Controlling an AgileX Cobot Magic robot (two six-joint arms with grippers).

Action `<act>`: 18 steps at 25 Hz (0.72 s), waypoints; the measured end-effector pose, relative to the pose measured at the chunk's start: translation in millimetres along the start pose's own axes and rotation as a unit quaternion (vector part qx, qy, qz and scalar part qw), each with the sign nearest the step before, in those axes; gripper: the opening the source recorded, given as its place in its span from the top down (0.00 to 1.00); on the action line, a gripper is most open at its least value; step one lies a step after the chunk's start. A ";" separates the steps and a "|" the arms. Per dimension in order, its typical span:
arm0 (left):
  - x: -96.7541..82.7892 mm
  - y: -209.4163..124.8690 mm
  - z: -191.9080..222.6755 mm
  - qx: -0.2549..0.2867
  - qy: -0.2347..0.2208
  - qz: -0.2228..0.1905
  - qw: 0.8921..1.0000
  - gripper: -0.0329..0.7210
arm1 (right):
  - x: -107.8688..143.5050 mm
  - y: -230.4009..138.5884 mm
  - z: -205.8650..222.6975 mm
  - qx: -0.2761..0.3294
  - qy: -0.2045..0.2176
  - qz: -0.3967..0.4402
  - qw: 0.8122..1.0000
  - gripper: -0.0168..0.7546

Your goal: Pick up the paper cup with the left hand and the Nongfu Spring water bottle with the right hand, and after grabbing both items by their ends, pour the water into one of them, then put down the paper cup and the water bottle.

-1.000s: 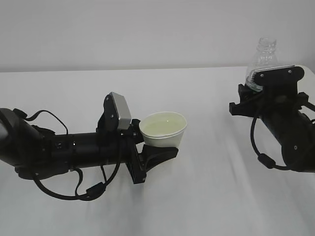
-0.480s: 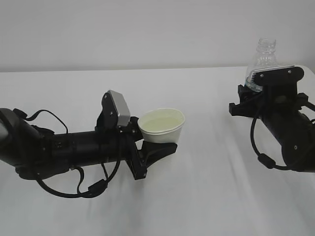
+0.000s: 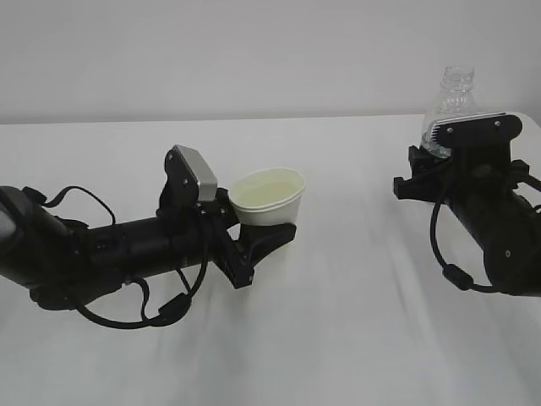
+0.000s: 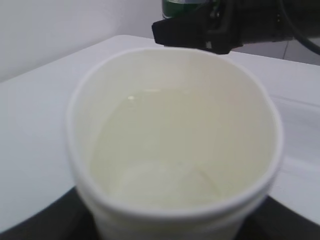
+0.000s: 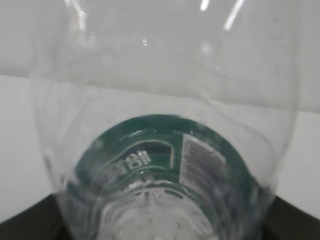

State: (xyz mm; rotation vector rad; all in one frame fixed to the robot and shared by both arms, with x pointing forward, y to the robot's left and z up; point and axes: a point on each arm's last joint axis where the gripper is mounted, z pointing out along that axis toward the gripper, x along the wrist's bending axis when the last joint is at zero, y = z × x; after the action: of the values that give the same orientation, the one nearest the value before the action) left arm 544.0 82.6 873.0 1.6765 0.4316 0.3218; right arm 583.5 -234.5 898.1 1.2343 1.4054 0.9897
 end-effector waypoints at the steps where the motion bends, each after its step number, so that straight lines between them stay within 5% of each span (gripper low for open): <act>1: 0.9 0.2 0.0 -0.001 0.005 0.000 1.000 0.40 | 0.0 0.0 0.0 0.000 0.000 0.000 1.000 0.37; 18: 17.4 3.2 -2.8 -0.020 0.087 -0.011 0.996 0.40 | 0.0 -0.1 0.0 0.001 0.000 0.000 1.000 0.37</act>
State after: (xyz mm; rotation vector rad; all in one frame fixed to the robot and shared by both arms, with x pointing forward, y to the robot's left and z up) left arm 558.5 92.6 876.0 1.6096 0.5687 0.4605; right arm 583.4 -234.5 897.9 1.2352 1.4067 0.9892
